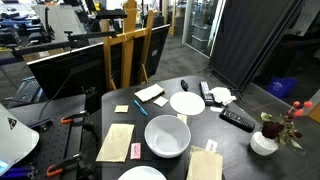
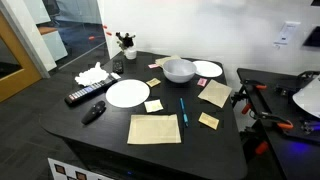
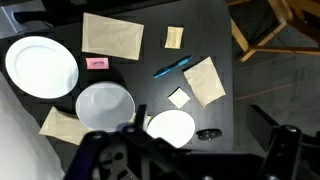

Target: Put the marker in the bowl

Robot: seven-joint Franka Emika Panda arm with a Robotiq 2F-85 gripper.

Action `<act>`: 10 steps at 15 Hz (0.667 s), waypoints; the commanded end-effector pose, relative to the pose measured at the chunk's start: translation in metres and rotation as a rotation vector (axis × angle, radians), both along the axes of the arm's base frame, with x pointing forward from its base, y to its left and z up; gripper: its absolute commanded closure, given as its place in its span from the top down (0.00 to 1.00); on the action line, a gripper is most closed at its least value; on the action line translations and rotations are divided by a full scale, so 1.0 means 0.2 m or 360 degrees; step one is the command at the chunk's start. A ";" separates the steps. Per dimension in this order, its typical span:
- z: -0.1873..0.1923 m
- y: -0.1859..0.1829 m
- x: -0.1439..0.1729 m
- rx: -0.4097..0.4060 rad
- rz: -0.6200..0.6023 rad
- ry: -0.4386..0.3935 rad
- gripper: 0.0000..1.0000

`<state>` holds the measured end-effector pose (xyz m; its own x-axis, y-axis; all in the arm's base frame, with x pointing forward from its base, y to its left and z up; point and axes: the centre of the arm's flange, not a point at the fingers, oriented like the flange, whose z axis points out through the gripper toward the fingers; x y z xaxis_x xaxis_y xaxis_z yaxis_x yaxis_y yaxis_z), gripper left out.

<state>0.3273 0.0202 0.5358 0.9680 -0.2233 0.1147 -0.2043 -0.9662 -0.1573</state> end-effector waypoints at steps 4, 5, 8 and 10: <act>0.00 0.00 0.00 0.0000 0.0000 0.0000 1.00; 0.00 0.00 0.00 0.0000 0.0000 0.0000 1.00; -0.02 0.03 0.01 -0.0019 -0.0055 -0.0013 1.00; -0.05 0.06 0.02 -0.0038 -0.0131 -0.0019 1.00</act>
<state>0.3279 0.0223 0.5353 0.9655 -0.2324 0.1178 -0.2135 -0.9648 -0.1536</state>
